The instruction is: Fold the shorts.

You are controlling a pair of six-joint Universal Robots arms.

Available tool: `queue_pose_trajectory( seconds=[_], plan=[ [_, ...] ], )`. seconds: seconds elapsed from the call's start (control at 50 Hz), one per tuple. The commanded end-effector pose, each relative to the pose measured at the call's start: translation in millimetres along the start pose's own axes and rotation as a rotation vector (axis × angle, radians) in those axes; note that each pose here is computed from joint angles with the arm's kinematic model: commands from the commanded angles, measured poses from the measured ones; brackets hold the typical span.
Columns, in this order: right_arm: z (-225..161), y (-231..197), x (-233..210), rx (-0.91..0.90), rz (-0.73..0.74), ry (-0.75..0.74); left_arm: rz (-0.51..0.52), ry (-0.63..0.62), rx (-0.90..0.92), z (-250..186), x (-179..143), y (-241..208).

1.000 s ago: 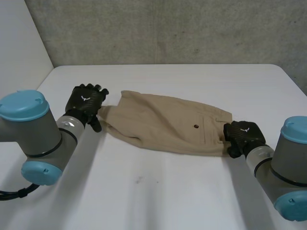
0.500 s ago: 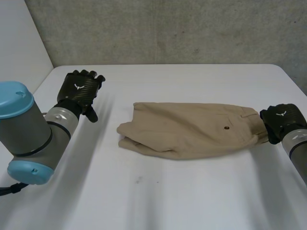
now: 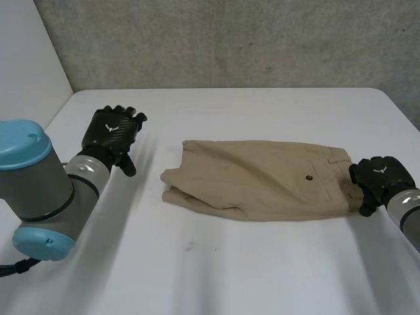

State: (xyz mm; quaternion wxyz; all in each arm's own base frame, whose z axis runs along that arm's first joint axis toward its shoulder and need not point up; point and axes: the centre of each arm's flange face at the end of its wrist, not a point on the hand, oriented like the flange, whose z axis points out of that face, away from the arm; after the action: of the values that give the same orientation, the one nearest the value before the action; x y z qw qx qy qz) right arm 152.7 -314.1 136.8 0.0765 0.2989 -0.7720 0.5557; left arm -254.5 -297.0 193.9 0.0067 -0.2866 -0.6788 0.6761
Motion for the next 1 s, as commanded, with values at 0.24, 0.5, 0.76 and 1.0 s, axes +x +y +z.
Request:
queue_pose_trajectory(
  seconds=[0.24,0.5,0.76,1.0],
  plan=[
    [14,16,19,-0.018,0.024,0.025,0.000,0.005,-0.003,-1,2,1],
    [7,-44,38,0.137,-0.136,0.119,0.002,-0.001,0.023,-3,0,-8],
    [-60,-152,-141,0.584,-0.312,-0.296,-0.140,0.023,0.207,-10,6,-68],
    [-64,-121,-219,0.560,-0.338,-0.530,-0.238,0.020,0.276,-4,7,-94]
  ],
)
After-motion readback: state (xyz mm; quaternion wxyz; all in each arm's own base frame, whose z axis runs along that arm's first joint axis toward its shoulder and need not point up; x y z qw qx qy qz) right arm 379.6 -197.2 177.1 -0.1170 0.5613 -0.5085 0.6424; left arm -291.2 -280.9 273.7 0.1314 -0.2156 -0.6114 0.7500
